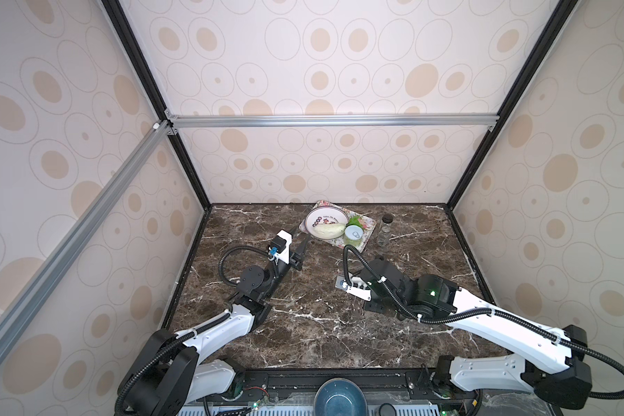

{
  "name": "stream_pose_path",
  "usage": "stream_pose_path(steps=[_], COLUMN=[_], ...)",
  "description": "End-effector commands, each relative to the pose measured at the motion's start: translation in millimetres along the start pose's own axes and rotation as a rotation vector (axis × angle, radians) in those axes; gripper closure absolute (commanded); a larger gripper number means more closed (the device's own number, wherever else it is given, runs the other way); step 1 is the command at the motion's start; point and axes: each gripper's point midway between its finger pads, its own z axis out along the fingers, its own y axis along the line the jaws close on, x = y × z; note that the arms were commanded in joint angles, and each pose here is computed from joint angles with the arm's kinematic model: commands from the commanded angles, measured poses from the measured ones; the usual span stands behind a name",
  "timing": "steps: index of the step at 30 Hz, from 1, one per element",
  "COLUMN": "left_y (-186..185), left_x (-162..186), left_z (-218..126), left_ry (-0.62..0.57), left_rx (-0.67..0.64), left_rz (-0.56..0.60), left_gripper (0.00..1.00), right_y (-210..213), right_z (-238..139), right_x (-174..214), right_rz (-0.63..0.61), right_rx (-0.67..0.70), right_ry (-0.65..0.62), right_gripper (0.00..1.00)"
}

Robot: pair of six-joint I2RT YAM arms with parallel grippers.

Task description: Put the keys on the keyring

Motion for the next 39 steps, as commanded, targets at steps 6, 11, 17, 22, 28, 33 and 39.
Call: stream_pose_path(steps=[6, 11, 17, 22, 28, 33, 39], left_y=[5, 5, 7, 6, 7, 8, 8], left_x=[-8, -10, -7, -8, -8, -9, -10], left_z=[1, 2, 0, 2, 0, -2, -1], left_ry=[-0.039, -0.042, -0.034, -0.039, -0.039, -0.041, -0.046], left_rx=[-0.018, -0.017, -0.025, -0.018, -0.022, -0.03, -0.03], left_rz=[-0.019, -0.021, -0.018, -0.022, -0.02, -0.019, -0.021], left_gripper=[0.54, 0.54, 0.53, 0.53, 0.53, 0.53, 0.53], right_y=[-1, -7, -15, -16, -22, -23, -21], right_z=[-10, -18, -16, -18, -18, -17, -17], right_x=[33, 38, 51, 52, 59, 57, 64], right_rz=[-0.226, -0.289, -0.446, -0.465, -0.533, -0.548, -0.573], right_rx=[-0.038, -0.008, 0.072, 0.075, 0.118, 0.125, 0.126], right_ry=[0.212, 0.255, 0.35, 0.377, 0.438, 0.437, 0.484], right_gripper=[1.0, 1.0, 1.0, 1.0, 1.0, 1.0, 1.0])
